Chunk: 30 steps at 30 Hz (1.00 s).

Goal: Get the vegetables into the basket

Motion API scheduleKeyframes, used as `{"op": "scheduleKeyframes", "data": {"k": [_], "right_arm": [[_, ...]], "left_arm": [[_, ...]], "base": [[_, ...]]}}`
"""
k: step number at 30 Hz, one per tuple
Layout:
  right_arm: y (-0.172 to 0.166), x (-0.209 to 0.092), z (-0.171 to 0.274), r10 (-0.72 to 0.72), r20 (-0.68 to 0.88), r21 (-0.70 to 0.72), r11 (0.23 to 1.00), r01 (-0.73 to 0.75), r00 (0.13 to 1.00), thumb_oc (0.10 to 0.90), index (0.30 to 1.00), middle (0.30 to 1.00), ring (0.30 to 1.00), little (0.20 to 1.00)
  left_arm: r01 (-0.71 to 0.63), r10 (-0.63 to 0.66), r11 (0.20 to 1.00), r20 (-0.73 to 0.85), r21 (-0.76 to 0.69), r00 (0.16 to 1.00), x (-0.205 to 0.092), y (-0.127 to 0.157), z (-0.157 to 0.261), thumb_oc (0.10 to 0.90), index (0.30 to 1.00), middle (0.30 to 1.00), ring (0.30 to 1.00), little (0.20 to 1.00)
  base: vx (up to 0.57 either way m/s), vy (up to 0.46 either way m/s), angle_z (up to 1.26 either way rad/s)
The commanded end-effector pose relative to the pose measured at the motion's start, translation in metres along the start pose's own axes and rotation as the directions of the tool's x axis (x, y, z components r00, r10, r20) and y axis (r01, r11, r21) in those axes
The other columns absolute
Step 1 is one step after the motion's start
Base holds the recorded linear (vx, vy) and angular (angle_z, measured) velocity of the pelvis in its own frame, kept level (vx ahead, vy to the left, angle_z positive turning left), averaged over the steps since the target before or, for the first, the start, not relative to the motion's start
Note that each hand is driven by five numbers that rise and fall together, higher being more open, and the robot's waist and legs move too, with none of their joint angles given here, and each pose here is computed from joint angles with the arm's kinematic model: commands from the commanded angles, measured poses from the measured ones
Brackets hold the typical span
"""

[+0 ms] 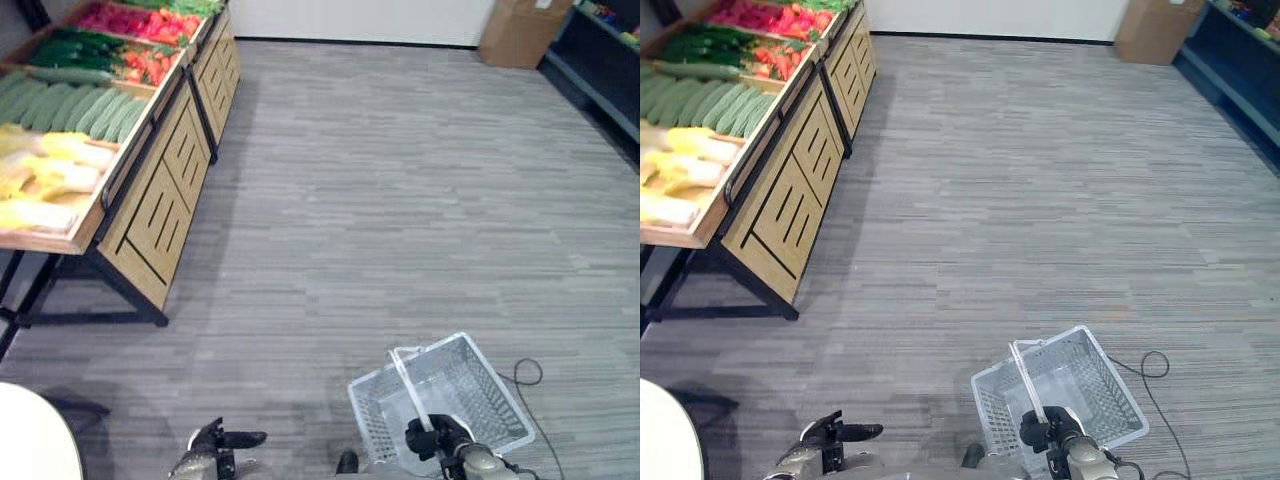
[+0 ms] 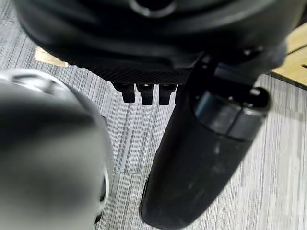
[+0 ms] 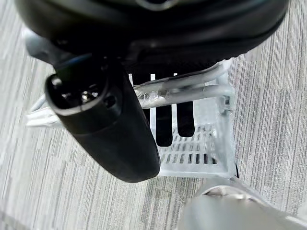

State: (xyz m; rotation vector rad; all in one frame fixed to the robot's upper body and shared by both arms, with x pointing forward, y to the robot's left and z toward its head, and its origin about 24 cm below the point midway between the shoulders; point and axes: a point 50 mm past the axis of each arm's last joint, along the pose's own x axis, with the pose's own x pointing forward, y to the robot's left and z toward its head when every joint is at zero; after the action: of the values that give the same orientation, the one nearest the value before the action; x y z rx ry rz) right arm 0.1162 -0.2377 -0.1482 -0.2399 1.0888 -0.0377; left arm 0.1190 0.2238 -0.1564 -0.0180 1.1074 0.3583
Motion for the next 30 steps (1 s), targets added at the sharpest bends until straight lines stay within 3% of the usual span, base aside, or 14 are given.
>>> {"op": "scheduleKeyframes", "data": {"k": [1,15,21,30], "right_arm": [[-0.010,0.003,0.033,-0.032,0.123,0.055,0.998,0.026,0.992,0.400,0.300,0.300,0.300,0.300],[-0.003,0.006,0.011,-0.062,0.007,0.159,0.985,0.060,0.998,0.400,0.300,0.300,0.300,0.300],[-0.007,0.001,-0.015,-0.093,-0.084,0.179,0.978,0.107,0.992,0.400,0.300,0.300,0.300,0.300],[-0.024,-0.009,-0.050,-0.145,-0.224,0.175,0.967,0.186,0.964,0.400,0.300,0.300,0.300,0.300]], "left_arm": [[-0.010,0.009,1.000,0.064,0.003,0.998,0.002,0.000,0.019,0.900,1.000,1.000,1.000,1.000],[-0.037,0.020,0.991,0.136,0.128,0.990,0.003,0.009,0.037,0.900,1.000,1.000,1.000,1.000],[-0.002,-0.034,0.965,0.130,0.263,0.991,0.002,0.000,0.032,0.900,1.000,1.000,1.000,1.000],[0.065,-0.104,0.935,0.093,0.349,0.990,0.001,-0.015,0.022,0.900,1.000,1.000,1.000,1.000]], "base": [[0.08,0.218,-0.54],[0.05,0.266,-0.39],[0.02,0.007,-0.24],[0.03,-0.112,-0.07]]}}
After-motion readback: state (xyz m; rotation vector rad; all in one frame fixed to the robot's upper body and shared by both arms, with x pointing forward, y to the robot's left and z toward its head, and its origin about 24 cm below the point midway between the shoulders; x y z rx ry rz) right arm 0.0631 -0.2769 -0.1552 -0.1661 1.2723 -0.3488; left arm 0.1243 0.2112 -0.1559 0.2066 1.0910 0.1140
